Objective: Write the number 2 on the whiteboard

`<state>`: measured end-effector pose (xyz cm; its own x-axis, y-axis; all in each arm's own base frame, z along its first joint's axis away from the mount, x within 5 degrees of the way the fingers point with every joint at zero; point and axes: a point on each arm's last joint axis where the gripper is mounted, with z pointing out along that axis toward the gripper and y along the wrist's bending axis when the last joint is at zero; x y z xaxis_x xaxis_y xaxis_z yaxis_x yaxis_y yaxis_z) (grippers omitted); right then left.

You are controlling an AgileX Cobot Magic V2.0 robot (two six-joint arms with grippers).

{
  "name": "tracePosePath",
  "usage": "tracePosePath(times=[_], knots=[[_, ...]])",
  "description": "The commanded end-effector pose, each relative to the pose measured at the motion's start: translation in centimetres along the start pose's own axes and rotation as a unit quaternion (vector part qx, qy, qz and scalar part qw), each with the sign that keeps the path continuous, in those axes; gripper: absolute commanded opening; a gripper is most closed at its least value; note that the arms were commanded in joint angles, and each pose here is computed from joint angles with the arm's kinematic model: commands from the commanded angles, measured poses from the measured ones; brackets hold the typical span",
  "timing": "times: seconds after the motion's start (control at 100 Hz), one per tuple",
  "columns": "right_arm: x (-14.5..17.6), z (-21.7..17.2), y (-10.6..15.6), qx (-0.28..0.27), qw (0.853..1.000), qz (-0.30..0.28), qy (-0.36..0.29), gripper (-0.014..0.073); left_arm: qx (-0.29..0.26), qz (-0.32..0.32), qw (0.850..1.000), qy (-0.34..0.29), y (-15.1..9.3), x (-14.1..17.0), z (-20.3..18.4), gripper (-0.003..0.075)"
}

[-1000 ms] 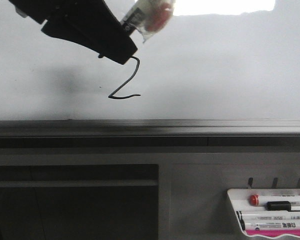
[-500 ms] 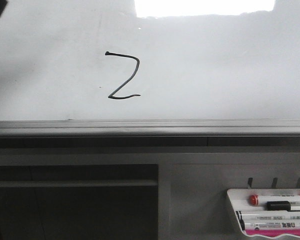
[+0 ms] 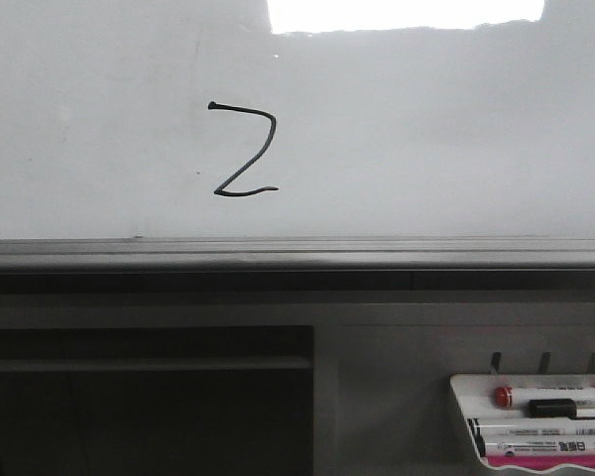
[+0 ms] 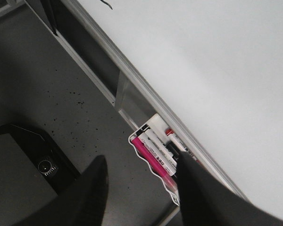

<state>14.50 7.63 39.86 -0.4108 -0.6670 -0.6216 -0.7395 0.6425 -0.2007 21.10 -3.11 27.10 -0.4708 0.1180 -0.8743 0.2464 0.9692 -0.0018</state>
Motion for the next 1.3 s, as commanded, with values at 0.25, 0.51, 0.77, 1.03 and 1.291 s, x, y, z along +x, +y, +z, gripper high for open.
tracePosePath(times=[0.25,0.51,0.77,1.03,1.291], knots=[[-0.7,-1.0,-0.2,0.019,0.999,0.006,-0.04,0.0299,-0.032,-0.048,0.998,-0.006,1.0,-0.5,1.8,0.0064],[-0.6,-1.0,-0.2,0.018,0.999,0.006,-0.039,0.0299,-0.031,-0.067,0.997,-0.002,1.1,-0.7,2.3,0.0064],[-0.6,-1.0,-0.2,0.018,0.999,0.006,-0.038,0.0299,-0.018,-0.075,0.997,0.003,1.1,-1.9,3.6,0.0066],[-0.6,-1.0,-0.2,0.018,0.999,0.013,-0.039,0.0299,-0.014,-0.069,0.998,0.004,1.1,-2.2,3.7,0.0243],[-0.3,-0.6,-0.5,0.037,0.998,0.033,-0.031,0.0299,0.008,-0.065,0.998,-0.003,1.0,-2.6,1.9,0.0326]])
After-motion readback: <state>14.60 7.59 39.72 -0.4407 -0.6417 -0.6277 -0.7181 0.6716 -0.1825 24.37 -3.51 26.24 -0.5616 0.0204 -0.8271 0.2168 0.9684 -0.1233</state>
